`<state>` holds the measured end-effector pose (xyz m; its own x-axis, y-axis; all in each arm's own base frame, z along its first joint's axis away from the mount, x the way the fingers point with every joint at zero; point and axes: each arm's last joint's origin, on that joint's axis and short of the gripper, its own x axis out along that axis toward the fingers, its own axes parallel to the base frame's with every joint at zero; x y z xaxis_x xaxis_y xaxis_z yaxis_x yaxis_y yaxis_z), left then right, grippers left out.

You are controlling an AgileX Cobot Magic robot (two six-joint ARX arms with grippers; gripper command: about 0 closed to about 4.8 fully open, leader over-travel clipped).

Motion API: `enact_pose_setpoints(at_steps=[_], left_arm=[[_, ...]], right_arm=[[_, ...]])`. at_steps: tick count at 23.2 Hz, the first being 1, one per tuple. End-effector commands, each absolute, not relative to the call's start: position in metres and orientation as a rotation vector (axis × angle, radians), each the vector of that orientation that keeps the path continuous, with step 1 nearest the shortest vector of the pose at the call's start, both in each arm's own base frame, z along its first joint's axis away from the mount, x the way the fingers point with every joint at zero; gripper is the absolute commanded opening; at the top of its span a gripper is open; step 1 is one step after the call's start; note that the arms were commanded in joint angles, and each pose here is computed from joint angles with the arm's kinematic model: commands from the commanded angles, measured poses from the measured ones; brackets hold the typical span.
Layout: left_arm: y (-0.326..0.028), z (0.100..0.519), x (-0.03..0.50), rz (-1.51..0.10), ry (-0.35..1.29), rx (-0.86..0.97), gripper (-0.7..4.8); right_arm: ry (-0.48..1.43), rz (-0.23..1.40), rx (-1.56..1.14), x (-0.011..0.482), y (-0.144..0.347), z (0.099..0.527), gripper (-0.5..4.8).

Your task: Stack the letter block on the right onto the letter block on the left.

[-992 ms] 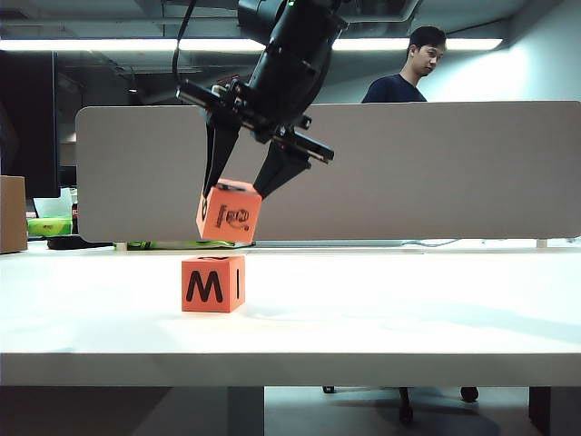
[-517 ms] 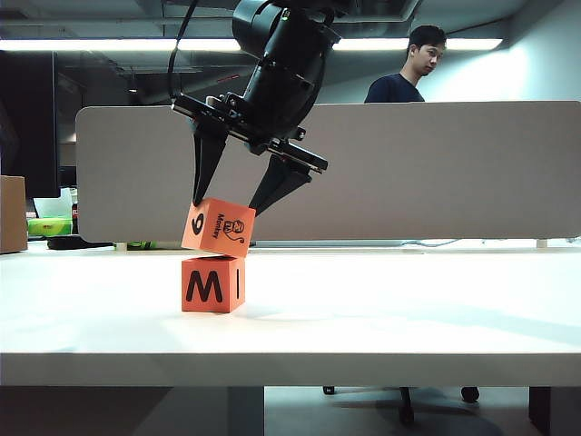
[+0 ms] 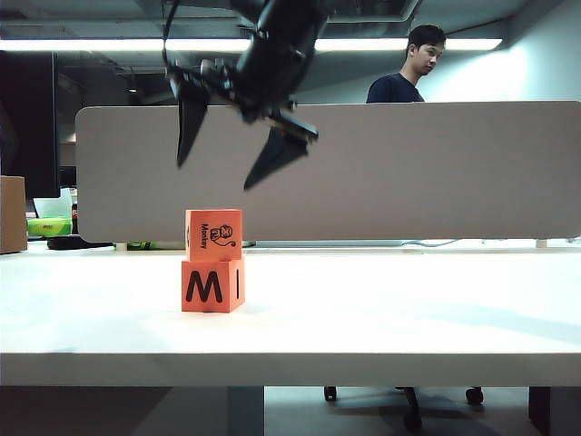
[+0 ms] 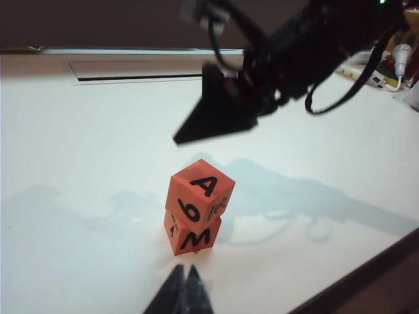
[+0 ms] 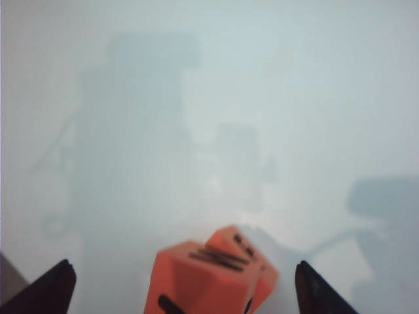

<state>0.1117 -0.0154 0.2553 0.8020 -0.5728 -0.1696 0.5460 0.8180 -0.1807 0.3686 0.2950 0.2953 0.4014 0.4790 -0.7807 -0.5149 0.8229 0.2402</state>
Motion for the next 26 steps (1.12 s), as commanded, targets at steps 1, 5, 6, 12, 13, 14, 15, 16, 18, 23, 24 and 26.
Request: enact_pose_setpoints(at_steps=[1,5,6,12,13,14,15,16,18,23,24,26], left_arm=[[-0.015,0.256,0.112,-0.600,0.213,-0.122,-0.05],[-0.015,0.258,0.112,-0.586,0.199,-0.116,-0.05],[-0.014,0.258,0.113,-0.556,0.193,-0.115,-0.05],[-0.013,0.260,0.114,-0.493,0.182,-0.144,-0.03],[-0.012,0.260,0.113,-0.483,0.168,-0.120,-0.03],[-0.012,0.261,0.112,-0.476,0.155,-0.098,-0.03],[-0.012,0.261,0.110,-0.472,0.138,-0.079,-0.03],[-0.012,0.261,0.109,-0.466,0.122,-0.068,-0.03],[-0.010,0.260,0.100,-0.373,0.065,-0.058,-0.03],[-0.007,0.257,0.090,-0.263,-0.032,-0.039,-0.03],[-0.006,0.255,0.088,-0.242,-0.049,-0.037,-0.03],[-0.005,0.251,0.086,-0.209,-0.068,-0.036,-0.03]], right_arm=[[0.880,0.606,-0.079,0.366,0.292,0.327,4.09],[0.713,0.623,-0.257,0.346,0.275,0.386,-0.09],[0.649,0.595,-0.294,0.335,0.268,0.405,-0.09],[0.457,0.612,-0.247,0.304,0.246,0.452,-0.09],[0.423,0.612,-0.234,0.299,0.242,0.457,-0.09],[0.383,0.613,-0.218,0.292,0.236,0.461,-0.09],[0.348,0.615,-0.204,0.287,0.233,0.463,-0.09],[0.314,0.614,-0.187,0.282,0.228,0.465,-0.09],[0.186,0.605,-0.138,0.260,0.210,0.461,-0.09],[0.059,0.554,-0.087,0.235,0.187,0.448,-0.09],[0.042,0.539,-0.080,0.230,0.184,0.445,-0.09],[0.018,0.499,-0.071,0.221,0.177,0.440,-0.09]])
